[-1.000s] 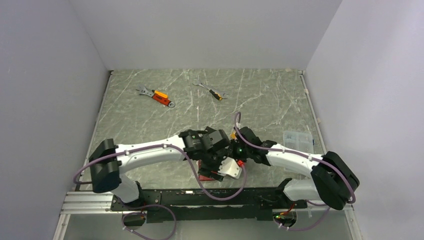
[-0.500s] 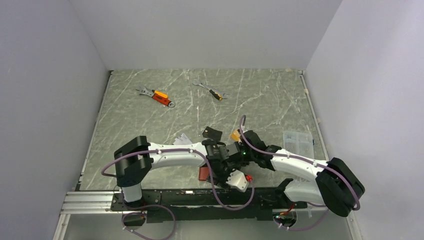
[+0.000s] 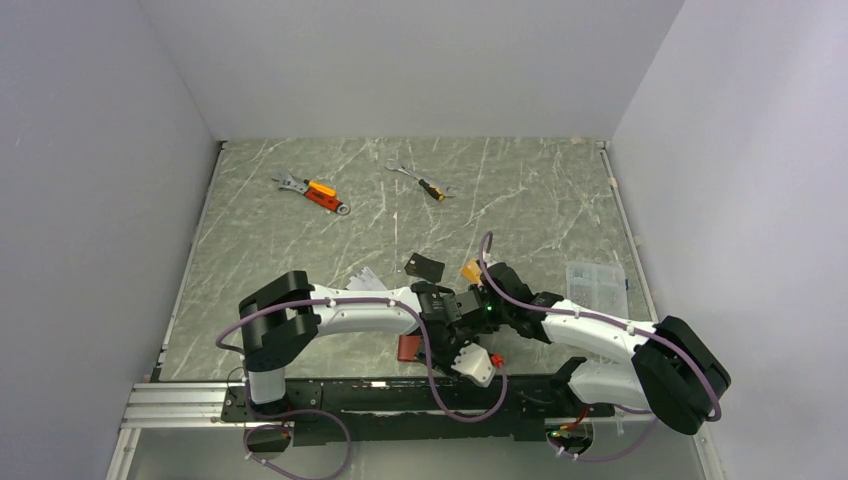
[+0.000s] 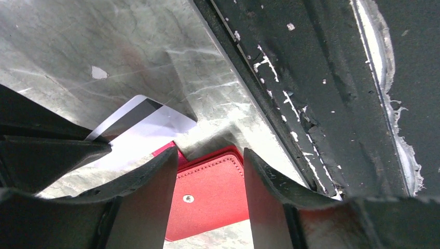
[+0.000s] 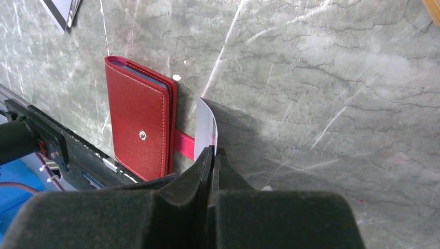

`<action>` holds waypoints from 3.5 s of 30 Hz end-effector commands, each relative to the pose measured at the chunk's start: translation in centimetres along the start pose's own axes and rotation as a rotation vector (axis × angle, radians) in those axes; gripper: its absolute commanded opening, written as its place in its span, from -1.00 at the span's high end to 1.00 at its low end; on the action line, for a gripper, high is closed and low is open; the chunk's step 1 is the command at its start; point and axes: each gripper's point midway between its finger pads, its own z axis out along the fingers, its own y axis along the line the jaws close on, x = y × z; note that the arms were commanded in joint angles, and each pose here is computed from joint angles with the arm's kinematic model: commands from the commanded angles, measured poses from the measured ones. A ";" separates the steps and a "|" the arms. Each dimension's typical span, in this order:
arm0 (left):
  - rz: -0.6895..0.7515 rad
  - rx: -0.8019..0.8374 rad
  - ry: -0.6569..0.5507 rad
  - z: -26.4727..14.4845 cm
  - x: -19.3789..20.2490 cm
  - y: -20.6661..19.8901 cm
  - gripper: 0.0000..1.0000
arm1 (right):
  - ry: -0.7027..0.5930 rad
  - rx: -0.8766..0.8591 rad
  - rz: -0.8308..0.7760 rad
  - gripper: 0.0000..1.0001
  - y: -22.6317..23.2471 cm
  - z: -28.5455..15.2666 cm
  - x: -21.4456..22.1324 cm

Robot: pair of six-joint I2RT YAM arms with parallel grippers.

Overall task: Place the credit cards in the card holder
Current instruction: Open the card holder at the center of the board.

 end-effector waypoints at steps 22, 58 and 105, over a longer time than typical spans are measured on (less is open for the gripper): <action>-0.140 -0.168 0.093 -7.5 4.1 1.3 0.13 | 0.006 0.255 0.015 1.00 -6.4 -0.6 2.1; 0.109 -0.033 0.020 -2.2 -0.1 1.2 -0.62 | -0.014 0.271 0.028 1.00 -6.1 -1.1 1.3; 0.005 -0.202 0.289 -6.5 7.6 4.2 0.16 | -0.045 0.285 0.070 1.00 -7.2 -1.4 2.0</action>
